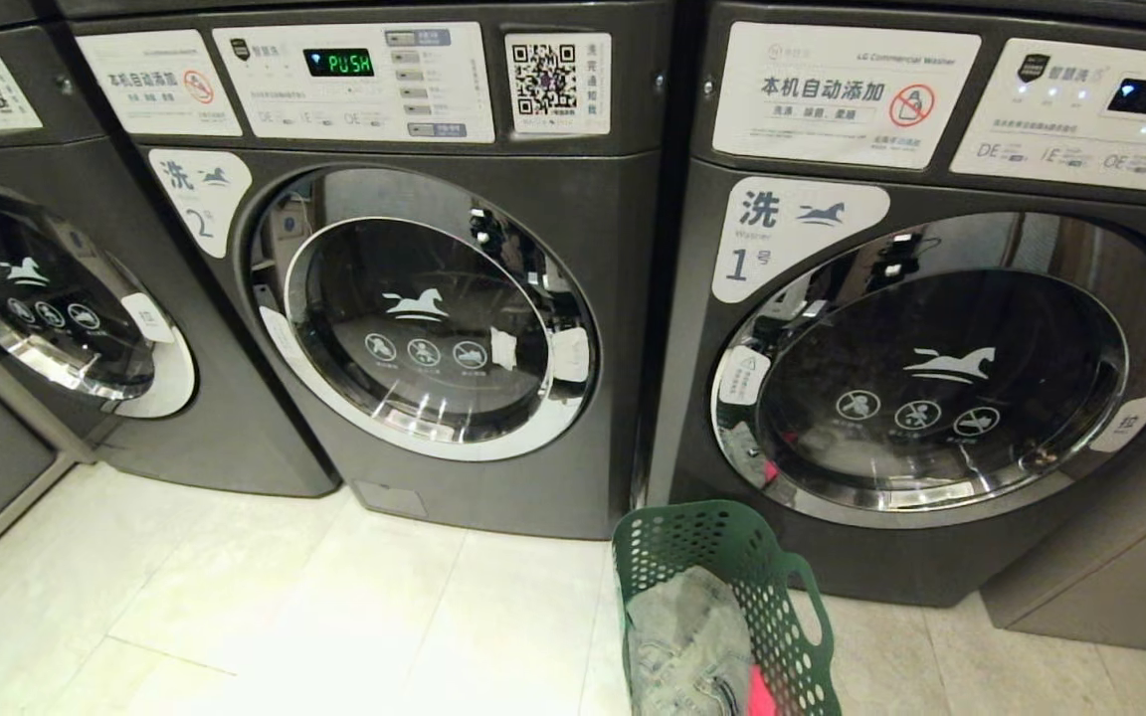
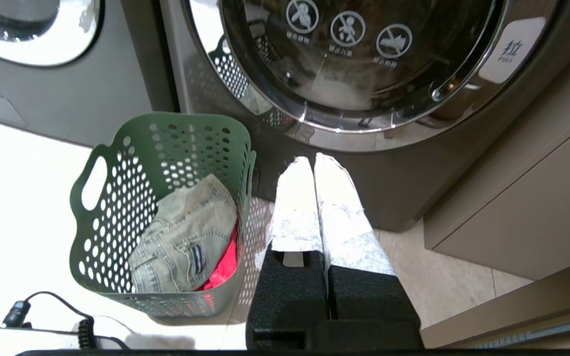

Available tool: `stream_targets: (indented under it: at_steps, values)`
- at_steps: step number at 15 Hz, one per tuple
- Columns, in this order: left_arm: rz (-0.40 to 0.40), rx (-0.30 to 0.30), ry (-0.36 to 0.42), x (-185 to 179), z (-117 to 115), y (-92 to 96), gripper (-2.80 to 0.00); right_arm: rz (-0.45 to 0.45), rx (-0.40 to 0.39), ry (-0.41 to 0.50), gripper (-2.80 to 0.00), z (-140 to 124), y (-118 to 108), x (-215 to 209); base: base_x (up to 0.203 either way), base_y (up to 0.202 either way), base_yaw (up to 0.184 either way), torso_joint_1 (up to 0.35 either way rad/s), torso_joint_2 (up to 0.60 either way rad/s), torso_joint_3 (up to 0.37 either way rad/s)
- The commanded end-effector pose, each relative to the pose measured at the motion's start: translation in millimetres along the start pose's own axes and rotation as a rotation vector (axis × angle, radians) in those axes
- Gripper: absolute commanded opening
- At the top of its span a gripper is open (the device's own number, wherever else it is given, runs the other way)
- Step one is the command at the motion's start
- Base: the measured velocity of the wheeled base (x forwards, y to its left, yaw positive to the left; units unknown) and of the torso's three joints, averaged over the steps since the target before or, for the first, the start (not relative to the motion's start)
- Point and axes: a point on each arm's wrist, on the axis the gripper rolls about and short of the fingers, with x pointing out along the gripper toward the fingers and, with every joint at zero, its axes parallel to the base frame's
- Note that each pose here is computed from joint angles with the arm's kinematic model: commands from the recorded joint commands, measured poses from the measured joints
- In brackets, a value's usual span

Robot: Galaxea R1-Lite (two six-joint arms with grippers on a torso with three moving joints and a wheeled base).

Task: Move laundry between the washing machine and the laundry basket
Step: Open the lid of the washing machine

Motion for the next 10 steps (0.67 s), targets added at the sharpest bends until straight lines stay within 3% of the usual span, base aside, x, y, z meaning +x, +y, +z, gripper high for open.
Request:
stream_targets:
  at_steps: [1, 6, 10]
  values:
    - [0.001, 0.0, 0.003, 0.2, -0.5, 0.0, -2.8, 0.001, -0.001, 0.002, -2.8, 0.0, 0.0, 0.1, 0.0, 0.0, 0.0, 0.002, 0.0, -0.207]
    - [0.001, 0.0, 0.002, 0.0, -0.1, 0.0, -2.8, 0.001, -0.001, 0.002, -2.8, 0.0, 0.0, 0.1, 0.0, 0.0, 0.0, 0.003, 0.0, -0.201]
    - [0.0, 0.0, 0.003, 0.1, -0.3, 0.0, -2.8, 0.001, -0.001, 0.001, -2.8, 0.0, 0.0, 0.1, 0.0, 0.0, 0.0, 0.005, 0.0, -0.07]
